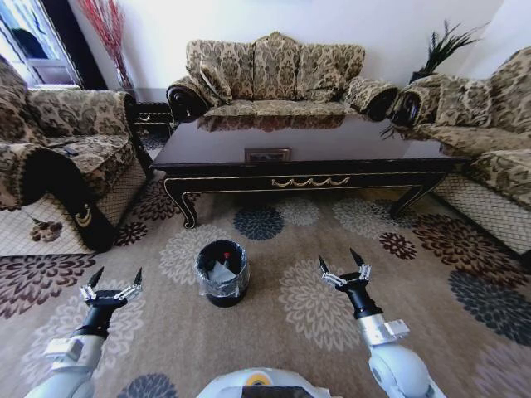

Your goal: Move to the front of the table and pick up the trash from the floor, then place it into the trash bin.

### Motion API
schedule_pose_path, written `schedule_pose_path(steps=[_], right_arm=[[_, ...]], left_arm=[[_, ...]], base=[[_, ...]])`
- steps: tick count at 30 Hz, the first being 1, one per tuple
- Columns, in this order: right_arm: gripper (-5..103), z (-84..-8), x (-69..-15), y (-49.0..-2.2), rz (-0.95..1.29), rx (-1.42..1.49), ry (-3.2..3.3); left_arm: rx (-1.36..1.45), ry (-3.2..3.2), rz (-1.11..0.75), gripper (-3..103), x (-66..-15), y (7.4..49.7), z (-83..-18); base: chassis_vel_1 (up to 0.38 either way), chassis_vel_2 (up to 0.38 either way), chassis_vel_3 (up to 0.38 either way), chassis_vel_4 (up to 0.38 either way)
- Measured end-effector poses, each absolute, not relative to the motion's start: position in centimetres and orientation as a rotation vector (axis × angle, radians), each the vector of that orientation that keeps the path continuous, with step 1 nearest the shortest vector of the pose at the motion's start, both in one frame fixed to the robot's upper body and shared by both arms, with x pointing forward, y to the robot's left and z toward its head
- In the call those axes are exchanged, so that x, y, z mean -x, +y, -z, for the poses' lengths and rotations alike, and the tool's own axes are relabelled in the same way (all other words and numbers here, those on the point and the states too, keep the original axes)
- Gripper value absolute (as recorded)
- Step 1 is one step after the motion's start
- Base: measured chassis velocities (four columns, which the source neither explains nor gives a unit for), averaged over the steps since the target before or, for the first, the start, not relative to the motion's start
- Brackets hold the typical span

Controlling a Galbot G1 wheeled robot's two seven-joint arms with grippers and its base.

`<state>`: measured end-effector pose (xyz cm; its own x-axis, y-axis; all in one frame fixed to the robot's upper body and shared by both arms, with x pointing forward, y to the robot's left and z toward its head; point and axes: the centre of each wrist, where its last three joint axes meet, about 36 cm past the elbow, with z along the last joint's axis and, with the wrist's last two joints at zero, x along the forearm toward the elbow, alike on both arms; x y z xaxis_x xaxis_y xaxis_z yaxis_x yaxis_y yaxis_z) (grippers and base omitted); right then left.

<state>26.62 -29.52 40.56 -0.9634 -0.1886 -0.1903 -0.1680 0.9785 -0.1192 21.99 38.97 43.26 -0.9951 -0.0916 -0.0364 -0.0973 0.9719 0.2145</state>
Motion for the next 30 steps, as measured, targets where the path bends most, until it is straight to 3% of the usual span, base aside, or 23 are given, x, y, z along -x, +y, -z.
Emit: schedule_pose_path(steps=[18, 30], right_arm=[[100, -40.57, -26.62, -29.52, 0.151, 0.265, 2.924], [100, -40.57, -26.62, -29.52, 0.151, 0.265, 2.924]], left_arm=[[0.149, 3.095, -0.338, 100, -22.00, 38.98, -43.25], [0.150, 3.095, -0.338, 100, -21.99, 38.97, -43.25]], base=[[0.014, -0.014, -0.015, 0.018], [0.160, -0.156, -0.153, 0.161]])
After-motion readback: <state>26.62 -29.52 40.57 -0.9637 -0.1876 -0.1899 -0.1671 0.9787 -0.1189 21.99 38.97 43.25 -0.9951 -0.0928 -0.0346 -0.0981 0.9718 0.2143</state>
